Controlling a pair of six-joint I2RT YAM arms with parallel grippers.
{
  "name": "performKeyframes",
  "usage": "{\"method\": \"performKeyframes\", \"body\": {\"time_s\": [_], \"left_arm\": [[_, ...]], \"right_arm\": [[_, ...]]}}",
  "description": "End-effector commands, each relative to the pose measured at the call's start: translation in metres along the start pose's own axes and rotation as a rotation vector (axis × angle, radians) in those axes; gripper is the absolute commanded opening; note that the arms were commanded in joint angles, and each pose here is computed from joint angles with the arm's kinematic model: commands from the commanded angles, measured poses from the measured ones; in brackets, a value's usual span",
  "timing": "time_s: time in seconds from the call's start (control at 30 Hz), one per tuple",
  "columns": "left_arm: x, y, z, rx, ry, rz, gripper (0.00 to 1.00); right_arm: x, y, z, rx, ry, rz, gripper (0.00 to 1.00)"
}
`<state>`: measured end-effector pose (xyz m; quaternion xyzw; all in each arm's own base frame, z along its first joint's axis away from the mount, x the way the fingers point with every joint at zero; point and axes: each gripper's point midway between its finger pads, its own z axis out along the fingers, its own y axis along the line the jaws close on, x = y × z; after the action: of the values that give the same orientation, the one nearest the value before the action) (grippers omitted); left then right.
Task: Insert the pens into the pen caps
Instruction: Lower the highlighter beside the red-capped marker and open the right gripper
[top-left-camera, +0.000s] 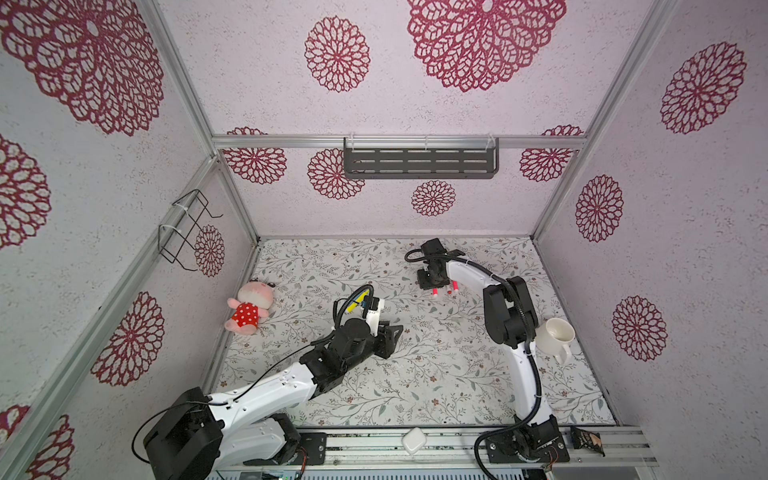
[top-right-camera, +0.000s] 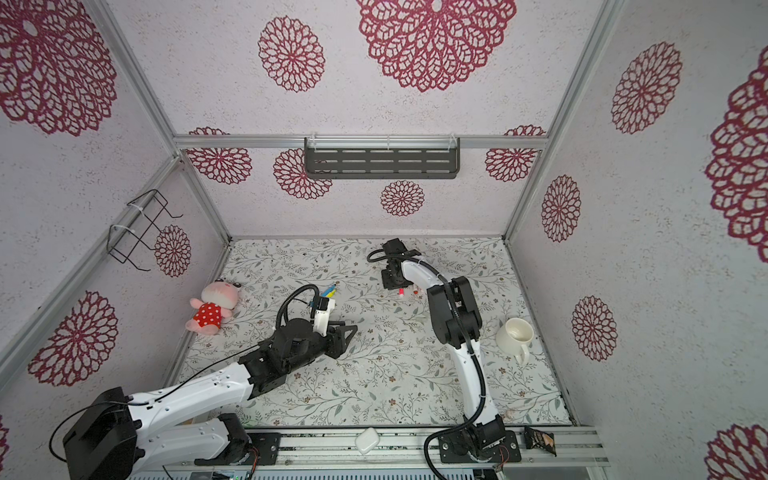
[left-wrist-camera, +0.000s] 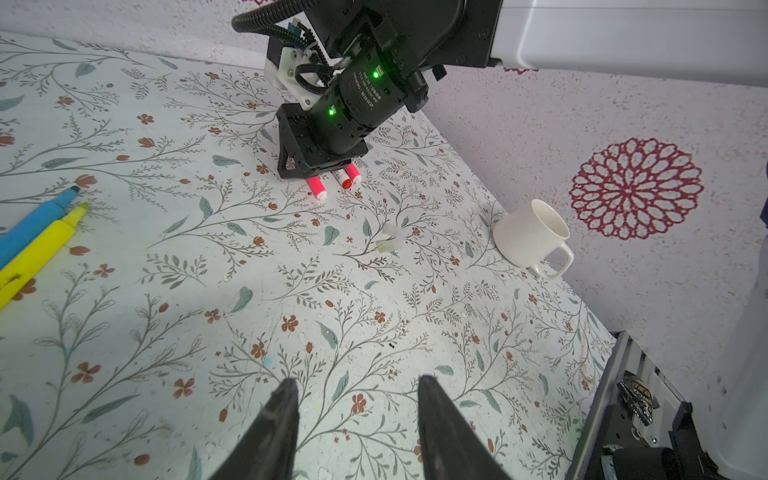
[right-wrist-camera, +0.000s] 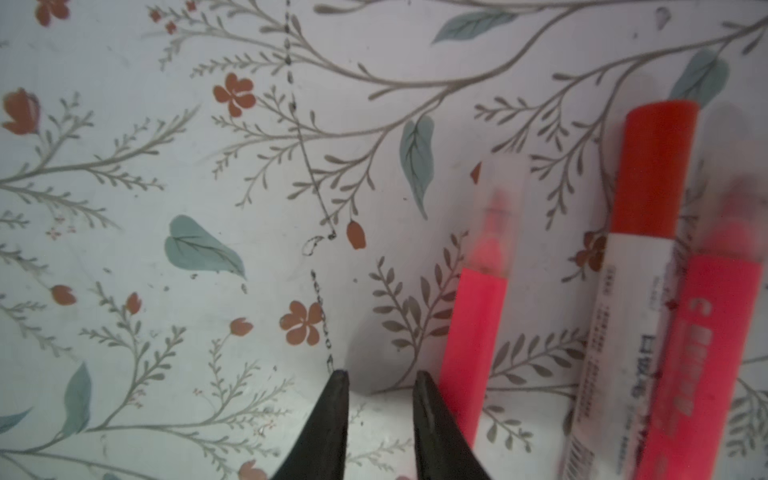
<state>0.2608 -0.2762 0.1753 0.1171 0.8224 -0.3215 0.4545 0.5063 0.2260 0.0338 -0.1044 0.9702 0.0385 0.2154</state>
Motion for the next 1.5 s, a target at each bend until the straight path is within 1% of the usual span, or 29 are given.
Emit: {"method": "performKeyframes", "body": {"time_s": [0.0,0.2,0.37,0.87,1.23,1.47], "left_arm": [[-0.003,0.002,-0.003,-0.009,-0.013,-0.008,0.49],[-0.003,0.003,-0.006,-0.012,-0.017,-0.012,0.49],[-0.003,0.003,-0.008,-0.007,-0.019,-0.017,0.49],[-0.004,0.003,-0.01,-0.008,-0.021,-0.013,0.49],[-0.007,0.0,-0.008,-0.006,-0.018,-0.015,0.49],[-0.008,0.0,-0.008,-0.007,-0.02,-0.015,0.49]], "right_arm": [[-0.009,-0.008,-0.008,0.057,-0.015,0.016,0.29],[-0.006,-0.022,-0.003,0.107,-0.01,0.042,0.28],[-0.009,-0.03,0.004,0.096,-0.007,0.097,0.29],[-0.029,-0.044,-0.007,0.122,-0.065,0.169,0.29],[-0.026,-0.044,0.004,0.102,-0.029,0.168,0.3],[-0.031,-0.049,-0.004,0.128,-0.06,0.173,0.3]]}}
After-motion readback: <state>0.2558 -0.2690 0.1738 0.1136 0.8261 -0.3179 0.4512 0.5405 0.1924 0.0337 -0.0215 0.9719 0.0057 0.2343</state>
